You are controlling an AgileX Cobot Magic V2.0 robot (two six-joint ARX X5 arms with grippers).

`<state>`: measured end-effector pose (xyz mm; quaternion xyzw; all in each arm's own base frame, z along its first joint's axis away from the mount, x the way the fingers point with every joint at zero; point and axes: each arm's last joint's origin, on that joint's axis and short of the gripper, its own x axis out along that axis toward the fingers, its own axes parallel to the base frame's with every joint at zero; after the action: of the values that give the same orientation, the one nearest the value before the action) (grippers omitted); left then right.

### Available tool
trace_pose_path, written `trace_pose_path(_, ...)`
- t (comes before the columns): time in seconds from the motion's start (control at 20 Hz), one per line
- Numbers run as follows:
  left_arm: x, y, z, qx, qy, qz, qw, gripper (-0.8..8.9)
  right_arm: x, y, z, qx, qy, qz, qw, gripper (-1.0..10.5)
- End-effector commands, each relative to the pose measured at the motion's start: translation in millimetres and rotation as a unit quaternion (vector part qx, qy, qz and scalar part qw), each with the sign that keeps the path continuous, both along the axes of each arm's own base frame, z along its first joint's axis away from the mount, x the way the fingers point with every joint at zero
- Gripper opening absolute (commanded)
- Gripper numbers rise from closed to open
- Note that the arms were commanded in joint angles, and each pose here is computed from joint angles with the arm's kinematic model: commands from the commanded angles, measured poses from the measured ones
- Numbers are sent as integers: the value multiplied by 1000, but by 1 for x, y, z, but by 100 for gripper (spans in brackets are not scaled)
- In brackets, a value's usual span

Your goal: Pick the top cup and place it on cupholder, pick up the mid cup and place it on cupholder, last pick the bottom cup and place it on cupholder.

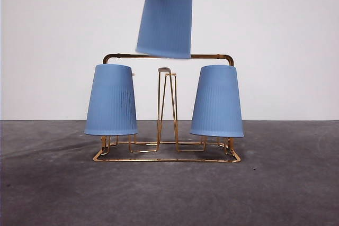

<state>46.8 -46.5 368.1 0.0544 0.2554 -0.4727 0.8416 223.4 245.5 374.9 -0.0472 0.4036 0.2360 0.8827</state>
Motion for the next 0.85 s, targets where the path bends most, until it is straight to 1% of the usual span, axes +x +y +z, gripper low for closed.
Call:
trace_pose_path(0.05, 0, -1, 4, -4, -9, -6, 1000, 436, 12, 13, -13, -22, 2, 14, 1000, 252)
trace_pose_path(0.2, 0, -1, 4, -4, -9, -6, 1000, 436, 27, 26, -38, -55, 18, 23, 998, 252)
trace_pose_path(0.4, 0, -1, 4, -4, -8, -6, 1000, 436, 47, 43, -71, -72, 27, 26, 997, 252)
trace_pose_path(0.5, 0, -1, 4, -4, -8, -6, 1000, 436, 54, 47, -83, -81, 36, 23, 996, 252)
trace_pose_path(0.65, 0, 0, 3, -2, -6, -6, 1000, 436, 61, 48, -94, -91, 46, 19, 995, 252)
trace_pose_path(0.85, -1, 0, 3, -1, -4, -6, 1000, 436, 66, 44, -94, -88, 45, 11, 995, 253)
